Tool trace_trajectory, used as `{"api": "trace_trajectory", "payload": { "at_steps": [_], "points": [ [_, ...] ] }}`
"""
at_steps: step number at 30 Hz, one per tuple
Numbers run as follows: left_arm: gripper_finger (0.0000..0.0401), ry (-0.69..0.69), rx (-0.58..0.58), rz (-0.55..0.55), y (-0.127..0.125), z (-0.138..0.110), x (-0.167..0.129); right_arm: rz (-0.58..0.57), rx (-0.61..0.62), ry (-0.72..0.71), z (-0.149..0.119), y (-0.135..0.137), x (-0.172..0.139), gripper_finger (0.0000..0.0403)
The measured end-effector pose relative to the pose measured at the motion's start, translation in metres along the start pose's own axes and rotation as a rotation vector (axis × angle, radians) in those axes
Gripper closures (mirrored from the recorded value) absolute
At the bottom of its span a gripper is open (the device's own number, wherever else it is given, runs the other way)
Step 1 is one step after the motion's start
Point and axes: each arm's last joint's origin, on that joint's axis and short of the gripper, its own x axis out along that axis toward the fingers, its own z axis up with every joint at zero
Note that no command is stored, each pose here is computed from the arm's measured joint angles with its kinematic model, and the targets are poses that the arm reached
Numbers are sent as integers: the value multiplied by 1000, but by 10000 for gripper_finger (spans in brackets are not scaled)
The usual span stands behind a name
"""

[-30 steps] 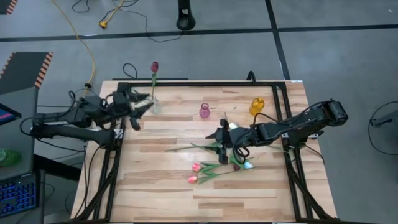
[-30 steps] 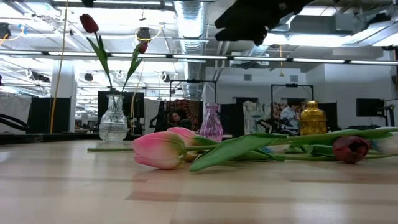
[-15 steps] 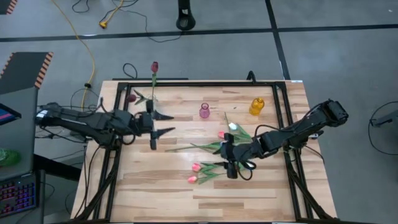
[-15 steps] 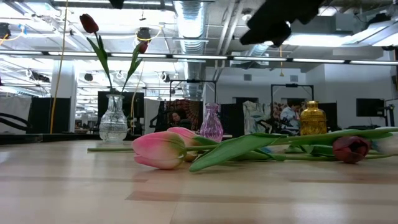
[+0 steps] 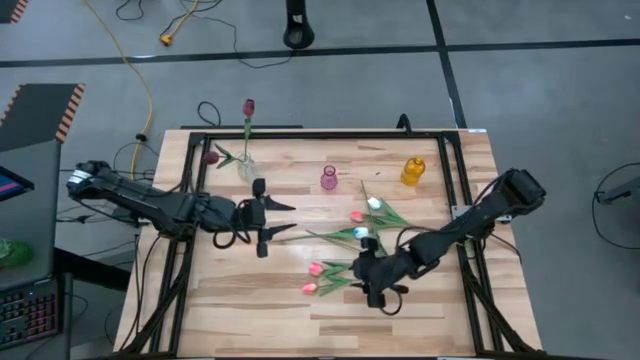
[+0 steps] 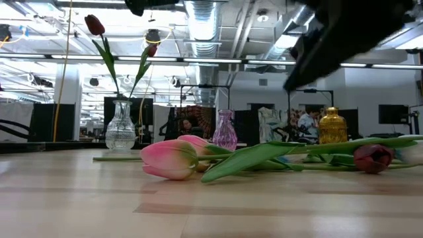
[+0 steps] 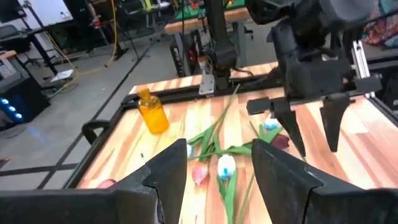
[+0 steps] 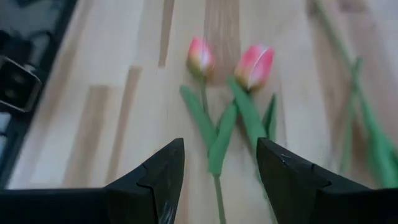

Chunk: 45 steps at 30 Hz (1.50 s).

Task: Sort flowers into vase by color
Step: Put the bottom pink flower into the purple vase

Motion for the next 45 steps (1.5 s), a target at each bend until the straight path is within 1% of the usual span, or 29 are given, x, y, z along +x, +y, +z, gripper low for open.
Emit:
{"api": "trace_trajectory", "payload": {
  "at_steps": [7, 18, 21, 36, 45],
  "points": [
    [232, 13, -11, 3, -3, -2, 3, -28, -13, 58, -13, 1, 29, 177],
    [232, 12, -21, 6, -4, -2, 2, -51, -36, 128, -30, 1, 52, 177],
    [232, 12, -21, 5, -4, -2, 2, -53, -41, 140, -33, 2, 56, 185],
    [232, 13, -20, 5, -4, -2, 2, -35, -32, 117, -29, 3, 54, 281],
    [232, 13, -20, 5, -4, -2, 2, -7, -22, 97, -12, 9, 51, 355]
  ]
}}
